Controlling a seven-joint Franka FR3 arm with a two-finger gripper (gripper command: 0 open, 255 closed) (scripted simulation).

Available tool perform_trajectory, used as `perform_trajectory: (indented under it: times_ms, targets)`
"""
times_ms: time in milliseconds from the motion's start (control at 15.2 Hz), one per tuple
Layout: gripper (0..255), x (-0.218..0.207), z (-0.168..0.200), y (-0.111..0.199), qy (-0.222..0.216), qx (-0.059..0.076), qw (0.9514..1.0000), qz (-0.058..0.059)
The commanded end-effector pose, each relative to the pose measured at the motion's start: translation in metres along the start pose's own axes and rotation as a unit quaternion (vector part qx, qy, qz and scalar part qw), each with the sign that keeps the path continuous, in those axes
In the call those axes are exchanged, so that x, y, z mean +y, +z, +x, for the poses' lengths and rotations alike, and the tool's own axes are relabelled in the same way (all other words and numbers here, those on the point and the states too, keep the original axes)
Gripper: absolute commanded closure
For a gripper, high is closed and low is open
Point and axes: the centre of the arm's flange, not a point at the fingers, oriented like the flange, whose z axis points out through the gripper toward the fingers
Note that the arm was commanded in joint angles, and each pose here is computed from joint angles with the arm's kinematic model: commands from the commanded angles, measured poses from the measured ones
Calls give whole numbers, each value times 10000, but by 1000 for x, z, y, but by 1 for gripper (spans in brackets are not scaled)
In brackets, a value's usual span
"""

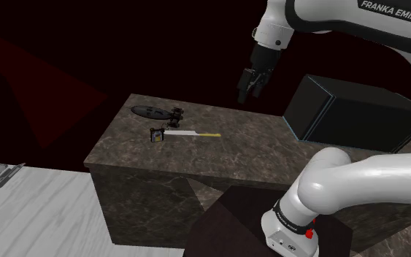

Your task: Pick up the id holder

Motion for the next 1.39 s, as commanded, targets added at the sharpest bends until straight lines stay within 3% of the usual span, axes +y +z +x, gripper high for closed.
perform_trajectory:
  times_ms: [0, 1320]
  targets:
    - [0, 0, 0, 0, 0, 0, 10000, 0]
    - [0, -60, 204, 160, 364, 9, 9987, -348]
